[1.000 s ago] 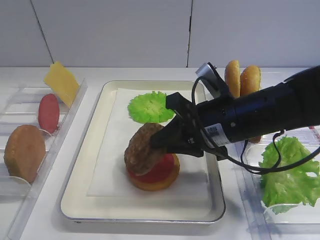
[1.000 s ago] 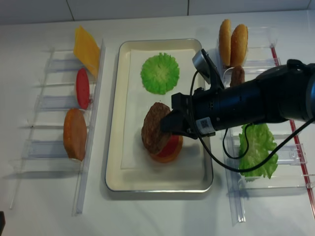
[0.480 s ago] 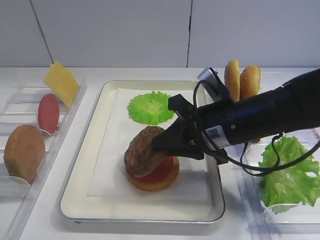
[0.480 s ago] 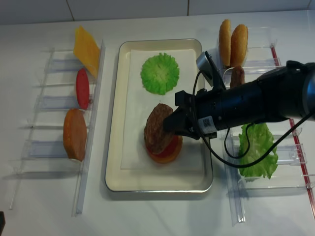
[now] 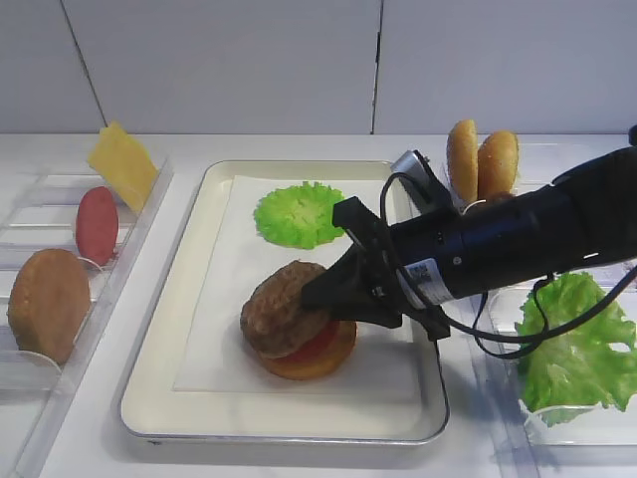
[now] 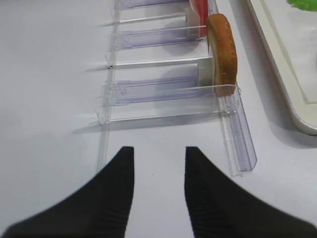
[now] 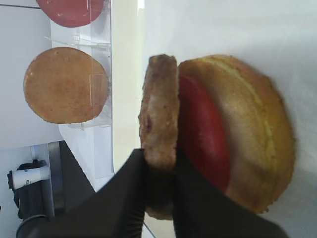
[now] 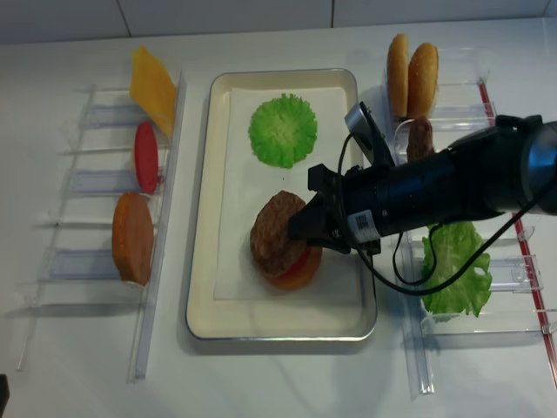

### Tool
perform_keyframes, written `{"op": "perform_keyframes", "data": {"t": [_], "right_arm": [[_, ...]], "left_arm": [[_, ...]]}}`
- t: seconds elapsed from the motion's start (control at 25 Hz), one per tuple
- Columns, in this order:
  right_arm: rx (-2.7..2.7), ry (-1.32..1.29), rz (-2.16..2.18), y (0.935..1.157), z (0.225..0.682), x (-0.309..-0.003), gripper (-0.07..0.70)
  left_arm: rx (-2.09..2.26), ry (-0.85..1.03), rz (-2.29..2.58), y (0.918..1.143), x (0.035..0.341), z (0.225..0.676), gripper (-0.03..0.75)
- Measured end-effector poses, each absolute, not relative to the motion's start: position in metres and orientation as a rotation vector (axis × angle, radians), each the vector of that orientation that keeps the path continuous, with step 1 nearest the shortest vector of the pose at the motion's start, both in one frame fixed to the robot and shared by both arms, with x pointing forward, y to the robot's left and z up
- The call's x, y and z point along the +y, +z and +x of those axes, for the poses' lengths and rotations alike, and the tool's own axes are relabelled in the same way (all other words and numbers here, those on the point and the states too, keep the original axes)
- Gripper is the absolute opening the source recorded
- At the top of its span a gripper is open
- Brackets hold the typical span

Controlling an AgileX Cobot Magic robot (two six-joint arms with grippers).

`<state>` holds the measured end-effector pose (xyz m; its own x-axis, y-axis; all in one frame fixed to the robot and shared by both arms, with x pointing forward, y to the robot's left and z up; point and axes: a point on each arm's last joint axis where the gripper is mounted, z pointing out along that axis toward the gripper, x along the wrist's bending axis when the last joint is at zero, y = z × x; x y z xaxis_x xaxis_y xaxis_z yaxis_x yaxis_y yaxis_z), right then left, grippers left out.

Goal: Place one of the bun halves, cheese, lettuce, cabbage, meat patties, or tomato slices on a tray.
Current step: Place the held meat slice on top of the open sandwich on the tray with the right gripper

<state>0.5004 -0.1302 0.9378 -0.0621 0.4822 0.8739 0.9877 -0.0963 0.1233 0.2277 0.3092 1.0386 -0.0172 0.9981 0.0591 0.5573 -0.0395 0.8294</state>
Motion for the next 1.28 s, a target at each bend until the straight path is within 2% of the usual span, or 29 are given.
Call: {"op": "perform_keyframes", "data": {"t": [0.88,1.28], "right_arm": [[-1.622,-1.044,-1.641,0.9336,0.5016,-0.1387,0.137],[-1.643,-1.024,-1.651,0.9315,0.5007,-0.1398,0.241]], "left_arm": [[1.634,0.934,1.658,1.0386,0.3092,0.2277,0.232],[1.634,0.934,1.658,1.0386,0.3092,0.2277,0.240]]}}
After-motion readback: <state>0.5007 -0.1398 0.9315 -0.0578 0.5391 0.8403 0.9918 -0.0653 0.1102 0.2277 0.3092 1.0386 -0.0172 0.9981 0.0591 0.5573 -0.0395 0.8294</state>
